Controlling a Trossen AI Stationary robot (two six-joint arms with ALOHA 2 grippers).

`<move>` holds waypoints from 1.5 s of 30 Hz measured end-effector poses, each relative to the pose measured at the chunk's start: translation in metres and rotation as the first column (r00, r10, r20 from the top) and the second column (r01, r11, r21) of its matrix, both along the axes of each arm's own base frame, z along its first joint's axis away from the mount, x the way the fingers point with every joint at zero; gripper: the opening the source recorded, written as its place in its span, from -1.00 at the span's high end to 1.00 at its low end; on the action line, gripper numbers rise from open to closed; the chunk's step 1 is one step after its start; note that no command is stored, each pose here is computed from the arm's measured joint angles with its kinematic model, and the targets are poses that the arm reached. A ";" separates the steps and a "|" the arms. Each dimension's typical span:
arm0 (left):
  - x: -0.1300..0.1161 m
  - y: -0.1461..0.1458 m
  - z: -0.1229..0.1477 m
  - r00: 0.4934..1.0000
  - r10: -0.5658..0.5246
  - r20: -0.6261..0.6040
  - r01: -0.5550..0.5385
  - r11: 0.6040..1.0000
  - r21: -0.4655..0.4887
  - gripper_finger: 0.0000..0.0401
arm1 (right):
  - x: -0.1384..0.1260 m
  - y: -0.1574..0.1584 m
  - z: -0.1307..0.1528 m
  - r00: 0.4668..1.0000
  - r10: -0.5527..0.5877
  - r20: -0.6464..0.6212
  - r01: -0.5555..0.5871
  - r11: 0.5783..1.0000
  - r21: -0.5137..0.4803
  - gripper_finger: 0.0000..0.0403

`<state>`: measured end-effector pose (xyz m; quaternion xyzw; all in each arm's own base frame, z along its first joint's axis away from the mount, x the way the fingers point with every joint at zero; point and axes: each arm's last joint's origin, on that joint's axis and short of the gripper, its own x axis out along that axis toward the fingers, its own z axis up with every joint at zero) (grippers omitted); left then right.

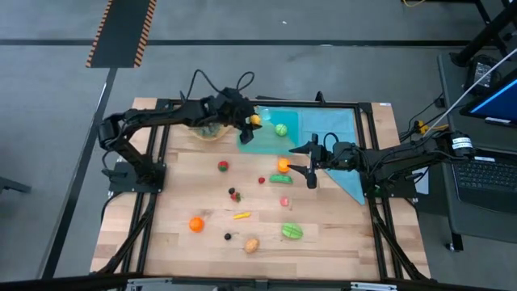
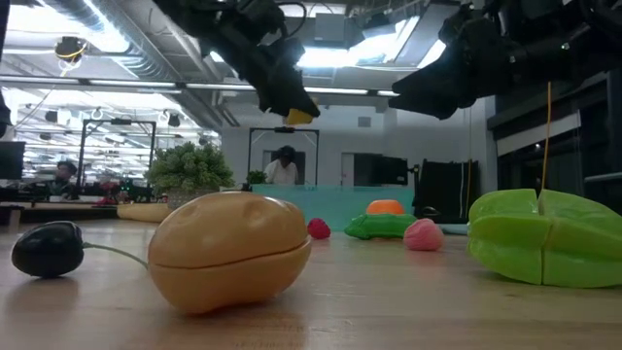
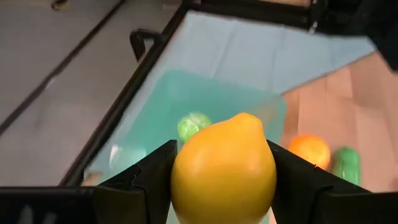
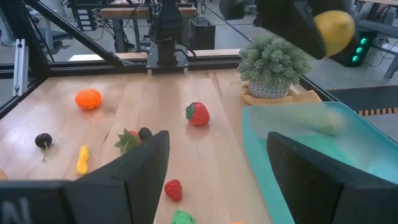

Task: Pick and placing Produce into tupperware
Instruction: Put the lemon into the blue bin, then put the snap peas into the blue bin

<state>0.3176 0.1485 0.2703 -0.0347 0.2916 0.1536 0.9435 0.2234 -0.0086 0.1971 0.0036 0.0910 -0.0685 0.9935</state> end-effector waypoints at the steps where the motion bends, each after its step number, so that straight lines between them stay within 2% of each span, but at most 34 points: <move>1: 0.000 0.001 -0.001 1.000 0.001 -0.023 -0.001 1.000 -0.010 0.00 | 0.000 0.000 0.000 1.000 0.000 0.000 0.000 1.000 0.000 -0.35; 9: 0.022 0.018 -0.009 0.995 -0.004 -0.096 0.002 1.000 -0.025 0.00 | 0.000 0.000 -0.001 1.000 0.000 -0.014 0.000 1.000 0.000 -0.35; 19: 0.047 0.041 -0.056 0.970 -0.026 -0.242 0.001 0.994 -0.105 0.00 | 0.000 0.000 -0.002 1.000 0.001 -0.023 -0.001 1.000 0.000 -0.35; 28: 0.053 0.055 -0.098 0.947 -0.036 -0.320 -0.020 0.985 -0.170 0.00 | 0.000 0.000 -0.003 1.000 0.004 -0.031 -0.005 1.000 -0.019 -0.35; 34: 0.054 0.054 -0.112 0.932 -0.062 -0.358 -0.003 0.984 -0.178 0.00 | -0.001 0.000 -0.004 0.999 0.004 -0.040 -0.005 1.000 -0.020 -0.35; 38: 0.055 0.054 -0.111 0.932 -0.065 -0.356 0.002 0.985 -0.174 -0.01 | -0.001 0.000 -0.004 0.999 0.004 -0.043 -0.005 1.000 -0.021 -0.35; 45: 0.055 0.052 -0.112 0.929 -0.080 -0.362 0.021 0.986 -0.164 -0.21 | -0.001 0.000 -0.004 0.999 0.004 -0.045 -0.005 1.000 -0.021 -0.35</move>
